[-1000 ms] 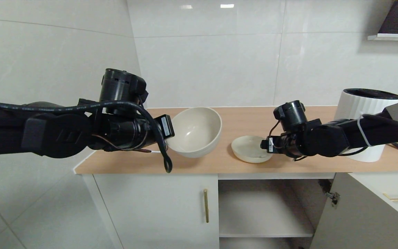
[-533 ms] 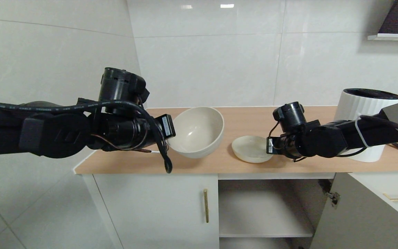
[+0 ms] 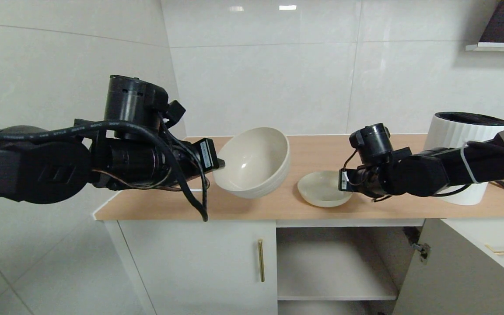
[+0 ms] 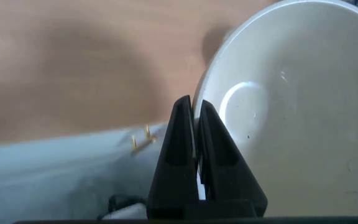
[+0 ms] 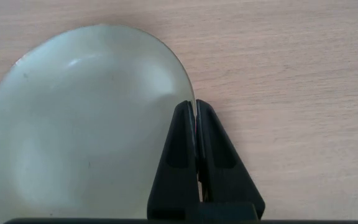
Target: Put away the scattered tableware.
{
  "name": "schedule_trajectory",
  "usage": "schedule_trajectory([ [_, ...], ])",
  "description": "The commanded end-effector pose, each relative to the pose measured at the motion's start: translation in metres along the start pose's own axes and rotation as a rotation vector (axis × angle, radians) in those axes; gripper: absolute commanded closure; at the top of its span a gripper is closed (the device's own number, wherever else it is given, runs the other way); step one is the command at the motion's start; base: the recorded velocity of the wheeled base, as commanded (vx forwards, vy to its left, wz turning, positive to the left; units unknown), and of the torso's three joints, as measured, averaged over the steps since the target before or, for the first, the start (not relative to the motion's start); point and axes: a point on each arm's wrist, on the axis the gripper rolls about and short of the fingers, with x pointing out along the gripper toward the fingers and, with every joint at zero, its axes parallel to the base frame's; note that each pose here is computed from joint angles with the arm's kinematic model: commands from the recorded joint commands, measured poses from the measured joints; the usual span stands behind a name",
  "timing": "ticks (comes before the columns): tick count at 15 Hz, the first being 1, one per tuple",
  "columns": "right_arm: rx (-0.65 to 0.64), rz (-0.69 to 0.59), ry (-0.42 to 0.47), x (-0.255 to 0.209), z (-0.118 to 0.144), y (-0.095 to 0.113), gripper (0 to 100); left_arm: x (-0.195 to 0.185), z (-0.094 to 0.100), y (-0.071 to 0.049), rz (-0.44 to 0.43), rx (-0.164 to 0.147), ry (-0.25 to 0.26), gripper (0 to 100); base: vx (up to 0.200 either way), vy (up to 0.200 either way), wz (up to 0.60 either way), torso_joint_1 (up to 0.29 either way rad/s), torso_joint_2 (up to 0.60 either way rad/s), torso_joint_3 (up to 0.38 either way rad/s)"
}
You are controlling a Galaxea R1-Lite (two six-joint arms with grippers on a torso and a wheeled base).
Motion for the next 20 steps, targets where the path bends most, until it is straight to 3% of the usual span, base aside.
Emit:
schedule_trajectory([
  [1,0.013,0.023,-0.024,-0.015,0.008,-0.002,100,-0.002,0.001,0.0,0.002,-0.002,-0.01,100,0.0,0.0,0.0,0.0,0.0,0.0],
  [3,0.016,0.174,-0.001,-0.063,0.014,-0.013,100,-0.023,-0.006,0.003,0.01,0.005,-0.036,100,0.0,0.0,0.0,0.0,0.0,0.0],
  [7,0.008,0.218,0.001,-0.114,0.011,-0.028,100,-0.037,-0.025,0.013,0.013,0.011,-0.043,100,0.0,0.0,0.0,0.0,0.0,0.0],
  [9,-0.005,0.211,0.034,-0.12,-0.004,-0.035,100,-0.042,-0.032,0.017,0.017,0.02,-0.027,100,0.0,0.0,0.0,0.0,0.0,0.0],
  [11,-0.026,0.229,0.078,-0.126,-0.021,-0.038,100,-0.039,-0.043,0.024,0.041,0.053,0.014,100,0.0,0.0,0.0,0.0,0.0,0.0],
  [17,-0.056,0.217,0.111,-0.125,-0.032,-0.042,100,-0.038,-0.052,0.03,0.062,0.051,0.048,100,0.0,0.0,0.0,0.0,0.0,0.0],
  [20,-0.059,0.217,0.112,-0.124,-0.032,-0.042,100,-0.034,-0.053,0.031,0.065,0.051,0.057,100,-0.2,0.0,0.0,0.001,0.0,0.002],
])
